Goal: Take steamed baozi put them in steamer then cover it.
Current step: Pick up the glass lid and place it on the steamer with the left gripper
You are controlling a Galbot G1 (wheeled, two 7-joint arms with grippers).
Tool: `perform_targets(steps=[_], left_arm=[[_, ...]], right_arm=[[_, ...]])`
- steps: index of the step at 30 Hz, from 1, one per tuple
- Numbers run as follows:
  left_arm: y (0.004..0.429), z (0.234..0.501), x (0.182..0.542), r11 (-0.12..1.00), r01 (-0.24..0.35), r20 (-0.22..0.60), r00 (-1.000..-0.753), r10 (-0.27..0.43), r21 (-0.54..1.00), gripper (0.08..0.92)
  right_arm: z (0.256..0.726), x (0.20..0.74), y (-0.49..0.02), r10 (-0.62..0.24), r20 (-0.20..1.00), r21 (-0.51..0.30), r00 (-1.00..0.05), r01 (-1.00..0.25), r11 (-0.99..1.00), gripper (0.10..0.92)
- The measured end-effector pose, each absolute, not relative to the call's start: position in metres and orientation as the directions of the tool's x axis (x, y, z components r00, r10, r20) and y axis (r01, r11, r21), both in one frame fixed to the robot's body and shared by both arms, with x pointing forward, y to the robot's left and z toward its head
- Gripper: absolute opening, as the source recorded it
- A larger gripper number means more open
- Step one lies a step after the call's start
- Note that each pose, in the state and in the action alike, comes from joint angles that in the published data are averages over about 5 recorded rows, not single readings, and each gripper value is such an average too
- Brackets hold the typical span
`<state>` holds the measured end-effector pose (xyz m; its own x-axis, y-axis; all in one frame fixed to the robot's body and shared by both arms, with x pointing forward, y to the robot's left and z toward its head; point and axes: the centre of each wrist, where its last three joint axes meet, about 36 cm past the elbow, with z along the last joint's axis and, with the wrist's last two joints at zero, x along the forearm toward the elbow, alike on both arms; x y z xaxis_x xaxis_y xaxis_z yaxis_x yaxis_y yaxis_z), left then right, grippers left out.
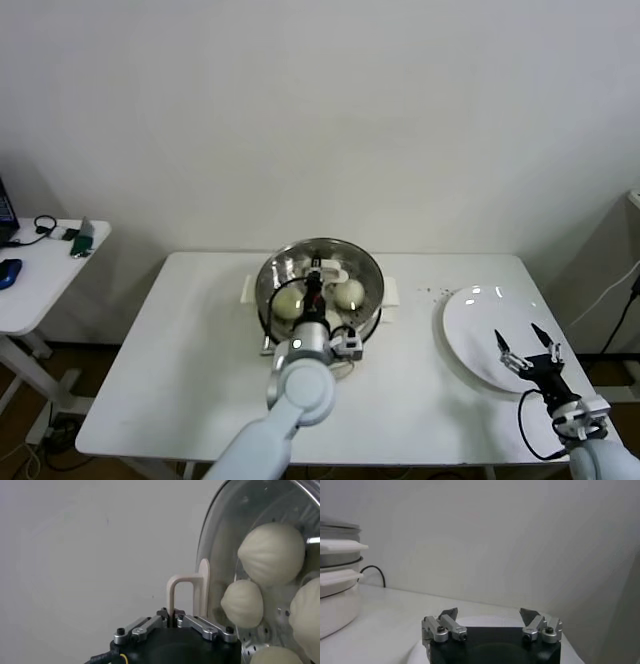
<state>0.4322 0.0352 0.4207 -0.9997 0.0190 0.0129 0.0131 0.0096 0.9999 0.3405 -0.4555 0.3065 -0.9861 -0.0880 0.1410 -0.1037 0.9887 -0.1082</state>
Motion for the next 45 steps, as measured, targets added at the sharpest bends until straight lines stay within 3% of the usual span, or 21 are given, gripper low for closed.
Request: perform_targets(steps=[19,40,45], left_arm=[[0.04,0.411,0.433,0.01,0.023,0.023,-1.0,0.007,1.0,0.165],[0.061,0.434,0.398,0.065,0.024,0.021,-0.999,0.034,0.998,0.752],[0.073,0.443,0.381,0.09,0.011,0.007,-0.999,0.051,0.996,0.819]], right_arm=[[0.303,0.34,-0.454,-0.096,0.143,-0.109,-0.985,-0.112,0.988,0.823],[0.307,0.34,-0.454,-0.088,0.178,-0.128,-0.98,-0.111,0.986,0.823],[0.31,0.342,-0.454,-0.072,0.191,-0.138,-0.979,-0.1,0.985,0.823]])
